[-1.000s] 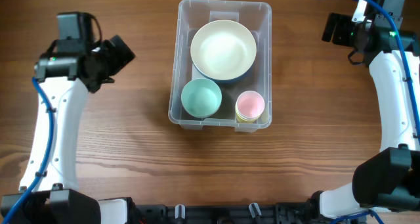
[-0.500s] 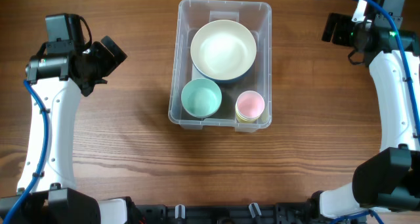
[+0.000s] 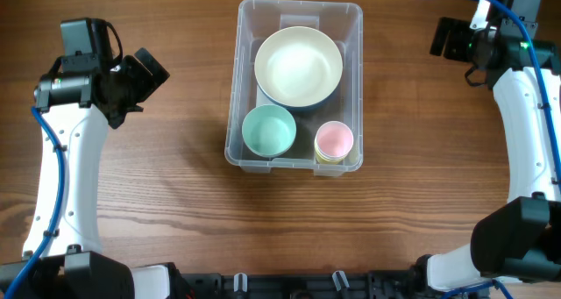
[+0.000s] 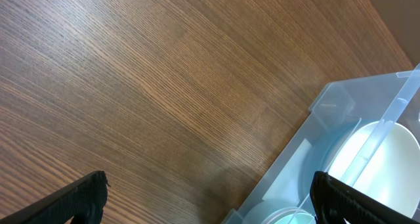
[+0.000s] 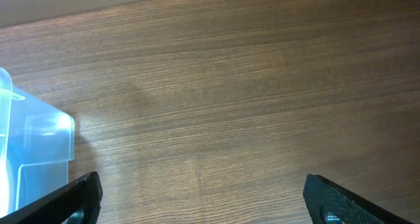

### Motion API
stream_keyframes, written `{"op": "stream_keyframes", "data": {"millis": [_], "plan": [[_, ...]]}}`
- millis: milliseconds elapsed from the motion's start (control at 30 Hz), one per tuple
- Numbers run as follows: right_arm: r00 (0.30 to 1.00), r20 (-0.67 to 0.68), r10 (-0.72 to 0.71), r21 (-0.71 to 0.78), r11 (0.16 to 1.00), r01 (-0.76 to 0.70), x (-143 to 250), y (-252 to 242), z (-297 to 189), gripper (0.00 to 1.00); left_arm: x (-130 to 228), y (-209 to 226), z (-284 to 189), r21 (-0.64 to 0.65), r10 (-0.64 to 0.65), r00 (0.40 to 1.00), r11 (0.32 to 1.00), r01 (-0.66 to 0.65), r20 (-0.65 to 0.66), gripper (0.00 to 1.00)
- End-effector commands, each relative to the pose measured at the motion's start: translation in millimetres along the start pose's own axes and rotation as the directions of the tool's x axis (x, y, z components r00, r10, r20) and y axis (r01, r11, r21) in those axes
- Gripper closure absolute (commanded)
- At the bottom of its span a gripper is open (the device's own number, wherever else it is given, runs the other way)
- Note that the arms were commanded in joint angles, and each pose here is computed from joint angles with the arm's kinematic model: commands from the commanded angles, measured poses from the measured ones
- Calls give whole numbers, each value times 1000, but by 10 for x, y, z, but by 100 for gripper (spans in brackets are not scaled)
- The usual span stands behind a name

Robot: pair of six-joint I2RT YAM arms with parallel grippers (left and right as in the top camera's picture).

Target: Pack container

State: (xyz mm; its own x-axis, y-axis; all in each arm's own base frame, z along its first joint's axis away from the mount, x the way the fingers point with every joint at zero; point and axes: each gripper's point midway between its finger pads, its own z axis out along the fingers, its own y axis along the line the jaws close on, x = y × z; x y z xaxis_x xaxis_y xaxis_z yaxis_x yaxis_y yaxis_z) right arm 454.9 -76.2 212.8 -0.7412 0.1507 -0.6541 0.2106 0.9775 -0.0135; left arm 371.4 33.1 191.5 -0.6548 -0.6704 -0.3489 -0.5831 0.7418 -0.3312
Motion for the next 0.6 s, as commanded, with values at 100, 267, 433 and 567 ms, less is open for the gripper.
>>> {"op": "stream_keyframes", "data": {"millis": [100, 267, 433, 567], "plan": [[977, 212, 25, -1, 1000, -25, -371, -45, -877, 0, -58, -28, -111, 16, 4, 1000, 1000, -4, 31, 0], [896, 443, 40, -20, 999, -35, -544, -97, -1980, 0, -58, -28, -111, 16, 4, 1000, 1000, -4, 31, 0], [748, 661, 57, -52, 998, -30, -418, -124, -3172, 0, -58, -29, -111, 17, 4, 1000, 1000, -4, 31, 0], [650, 757, 66, -94, 996, 8, -122, -69, -3783, 0, -58, -29, -111, 17, 4, 1000, 1000, -4, 31, 0]]}}
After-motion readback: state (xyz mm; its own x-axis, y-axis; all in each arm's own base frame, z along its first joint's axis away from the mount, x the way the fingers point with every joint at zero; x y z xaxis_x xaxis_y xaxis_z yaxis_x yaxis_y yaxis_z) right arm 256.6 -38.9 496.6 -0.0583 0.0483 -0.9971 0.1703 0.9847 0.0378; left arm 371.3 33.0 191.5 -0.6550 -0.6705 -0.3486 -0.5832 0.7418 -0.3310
